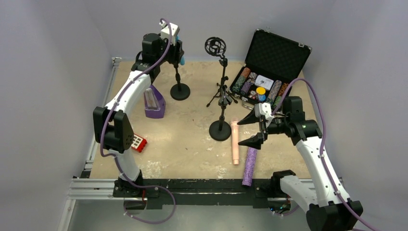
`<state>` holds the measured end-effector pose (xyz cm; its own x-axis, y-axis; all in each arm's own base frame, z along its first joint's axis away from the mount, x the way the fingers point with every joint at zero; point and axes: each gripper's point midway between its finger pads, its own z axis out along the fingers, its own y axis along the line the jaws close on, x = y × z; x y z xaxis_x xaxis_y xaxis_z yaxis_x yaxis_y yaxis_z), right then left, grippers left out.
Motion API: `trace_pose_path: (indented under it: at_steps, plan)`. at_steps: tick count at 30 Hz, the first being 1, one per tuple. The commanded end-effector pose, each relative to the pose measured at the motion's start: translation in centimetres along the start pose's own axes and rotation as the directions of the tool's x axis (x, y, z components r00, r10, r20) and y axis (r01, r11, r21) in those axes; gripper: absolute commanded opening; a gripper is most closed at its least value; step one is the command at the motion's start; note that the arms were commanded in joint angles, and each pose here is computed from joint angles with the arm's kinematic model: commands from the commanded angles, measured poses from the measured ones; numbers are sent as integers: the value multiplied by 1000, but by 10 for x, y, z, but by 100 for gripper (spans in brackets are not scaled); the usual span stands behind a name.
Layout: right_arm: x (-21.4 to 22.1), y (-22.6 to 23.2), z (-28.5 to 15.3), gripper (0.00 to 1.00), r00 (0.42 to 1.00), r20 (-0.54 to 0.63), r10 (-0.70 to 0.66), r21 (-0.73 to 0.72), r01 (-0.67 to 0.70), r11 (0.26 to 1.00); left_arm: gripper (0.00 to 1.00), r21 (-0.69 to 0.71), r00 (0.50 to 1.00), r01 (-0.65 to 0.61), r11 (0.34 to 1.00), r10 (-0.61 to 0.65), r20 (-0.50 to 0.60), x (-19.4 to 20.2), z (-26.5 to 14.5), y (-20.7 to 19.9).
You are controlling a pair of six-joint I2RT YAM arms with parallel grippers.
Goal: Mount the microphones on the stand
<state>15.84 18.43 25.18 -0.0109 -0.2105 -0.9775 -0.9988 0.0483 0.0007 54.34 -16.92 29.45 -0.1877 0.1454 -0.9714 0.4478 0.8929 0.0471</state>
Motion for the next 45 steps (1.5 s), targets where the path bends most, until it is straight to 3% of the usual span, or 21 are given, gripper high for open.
trace_pose_path:
  at_steps: [1,6,9,15,19,23,30,33,45]
  plan:
    - [-3,2,1,83,999,33,0,-21,0,1000,66,-44,983,-23,999,30,179,-66,-25,9]
    - [-2,0,0,84,1000,27,2,-12,-1,1000,91,-78,989,10,997,1,145,-60,-42,13]
    - [-1,-1,-1,84,1000,24,-1,-1,1,1000,99,-115,989,28,993,-11,145,-67,-64,16]
    - [0,-6,-5,84,1000,14,-11,29,10,1000,99,-106,980,112,988,-92,178,-65,-125,-1]
    - [-1,-8,-9,84,1000,15,-17,54,16,998,99,-97,951,260,961,-237,198,-55,-172,-15]
    - [-1,-14,-14,84,1000,19,-25,99,23,995,99,-85,885,452,888,-434,170,-29,-213,-32]
    - [2,-28,-25,84,1000,21,-6,186,2,983,99,66,793,602,796,-605,64,20,-265,-85]
    - [2,-33,-31,85,1000,29,9,220,-16,975,99,103,786,615,782,-618,-2,39,-279,-101]
    - [13,-42,-40,89,999,30,23,298,-31,954,99,259,855,508,821,-444,-268,91,-293,-177]
